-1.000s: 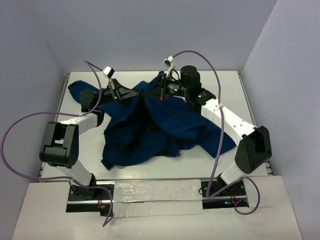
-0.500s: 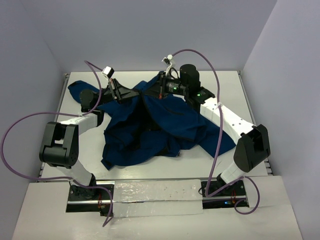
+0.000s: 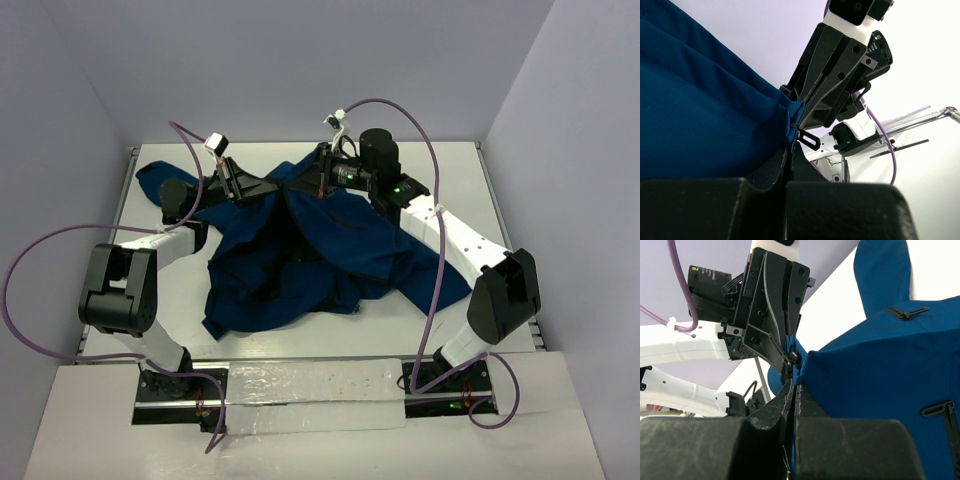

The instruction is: Zip up the jacket

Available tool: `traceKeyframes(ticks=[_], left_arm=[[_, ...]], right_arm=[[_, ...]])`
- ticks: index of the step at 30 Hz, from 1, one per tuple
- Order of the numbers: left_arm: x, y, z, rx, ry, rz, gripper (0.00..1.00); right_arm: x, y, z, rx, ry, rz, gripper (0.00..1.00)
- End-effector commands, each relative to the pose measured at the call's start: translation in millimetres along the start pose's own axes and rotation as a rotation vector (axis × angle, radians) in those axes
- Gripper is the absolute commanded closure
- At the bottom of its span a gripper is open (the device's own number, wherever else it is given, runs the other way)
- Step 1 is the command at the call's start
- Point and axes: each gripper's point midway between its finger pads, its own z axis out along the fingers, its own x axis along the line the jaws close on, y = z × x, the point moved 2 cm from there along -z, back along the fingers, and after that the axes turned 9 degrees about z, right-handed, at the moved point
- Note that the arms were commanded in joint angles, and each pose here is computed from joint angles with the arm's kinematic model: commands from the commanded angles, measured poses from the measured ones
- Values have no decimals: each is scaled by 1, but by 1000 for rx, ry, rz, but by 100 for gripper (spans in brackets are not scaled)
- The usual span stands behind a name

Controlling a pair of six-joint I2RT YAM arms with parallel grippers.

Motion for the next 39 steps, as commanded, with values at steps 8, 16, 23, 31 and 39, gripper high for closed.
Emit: traceKeyframes(ticks=[8, 16, 23, 31, 39], left_arm=[[-41, -6, 0, 15, -118, 199, 100], [-43, -6, 3, 28, -131, 199, 100], [-45, -9, 4, 38, -140, 200, 100], [-48, -9, 4, 49, -141, 207, 100], [-52, -7, 5, 53, -149, 216, 100]], right_arm=[[34, 21, -15, -104, 67, -99, 100], [33, 19, -17, -101, 71, -95, 100], [32, 21, -17, -101, 71, -97, 100], [27, 14, -27, -105, 45, -94, 100], [28, 7, -27, -78, 71, -90, 100]])
